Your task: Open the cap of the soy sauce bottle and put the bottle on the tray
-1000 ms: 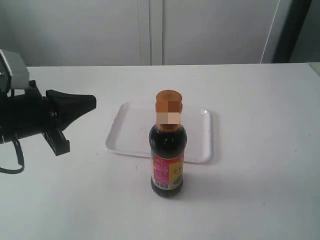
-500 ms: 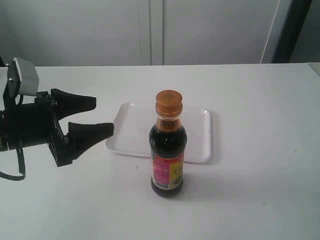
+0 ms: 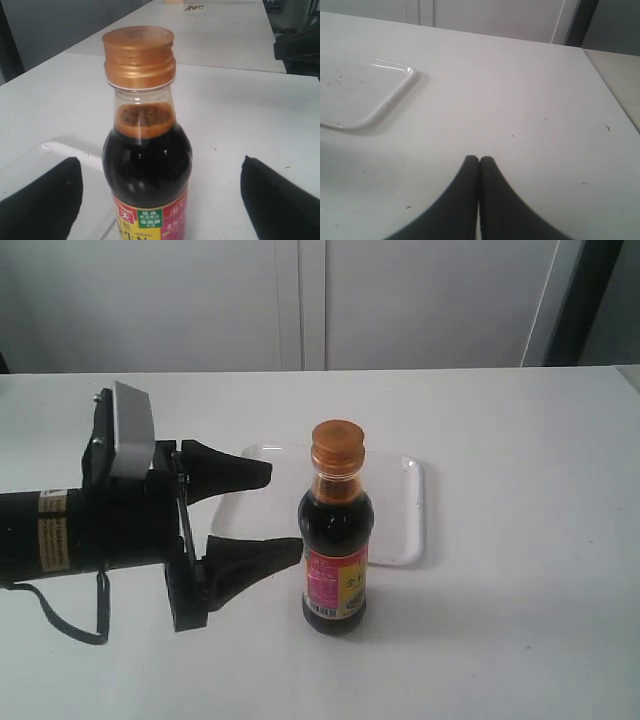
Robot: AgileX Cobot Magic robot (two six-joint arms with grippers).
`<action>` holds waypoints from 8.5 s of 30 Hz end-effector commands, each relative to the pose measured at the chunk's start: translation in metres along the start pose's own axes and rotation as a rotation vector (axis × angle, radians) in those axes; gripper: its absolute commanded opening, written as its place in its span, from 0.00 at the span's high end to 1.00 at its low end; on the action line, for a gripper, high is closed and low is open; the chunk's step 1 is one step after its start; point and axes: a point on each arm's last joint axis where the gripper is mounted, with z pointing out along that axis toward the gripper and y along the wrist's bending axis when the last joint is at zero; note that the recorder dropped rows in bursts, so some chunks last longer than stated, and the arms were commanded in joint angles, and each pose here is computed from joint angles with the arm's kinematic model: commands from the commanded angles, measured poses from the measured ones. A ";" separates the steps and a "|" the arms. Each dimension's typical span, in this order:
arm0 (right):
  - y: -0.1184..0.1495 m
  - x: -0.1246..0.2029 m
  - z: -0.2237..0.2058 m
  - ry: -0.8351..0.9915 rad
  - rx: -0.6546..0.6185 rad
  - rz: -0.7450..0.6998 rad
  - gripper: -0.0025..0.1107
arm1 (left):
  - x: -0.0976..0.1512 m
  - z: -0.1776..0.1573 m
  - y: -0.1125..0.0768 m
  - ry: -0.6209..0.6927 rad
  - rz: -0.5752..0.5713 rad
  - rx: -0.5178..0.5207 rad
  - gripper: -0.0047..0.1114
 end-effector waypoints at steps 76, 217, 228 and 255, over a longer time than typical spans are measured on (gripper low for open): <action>0.000 0.001 0.000 -0.009 0.003 0.017 0.98 | 0.048 0.079 0.017 0.059 0.037 0.106 0.96; 0.049 -0.151 0.110 0.550 -0.467 -0.151 0.98 | 0.049 0.079 0.018 0.053 0.089 0.098 0.96; 0.067 -0.156 0.130 0.546 -0.846 -0.109 0.98 | 0.049 0.079 0.018 0.053 0.089 0.098 0.96; 0.083 -0.119 0.157 0.435 -1.207 0.521 0.98 | 0.048 0.080 0.020 0.044 0.081 0.072 0.96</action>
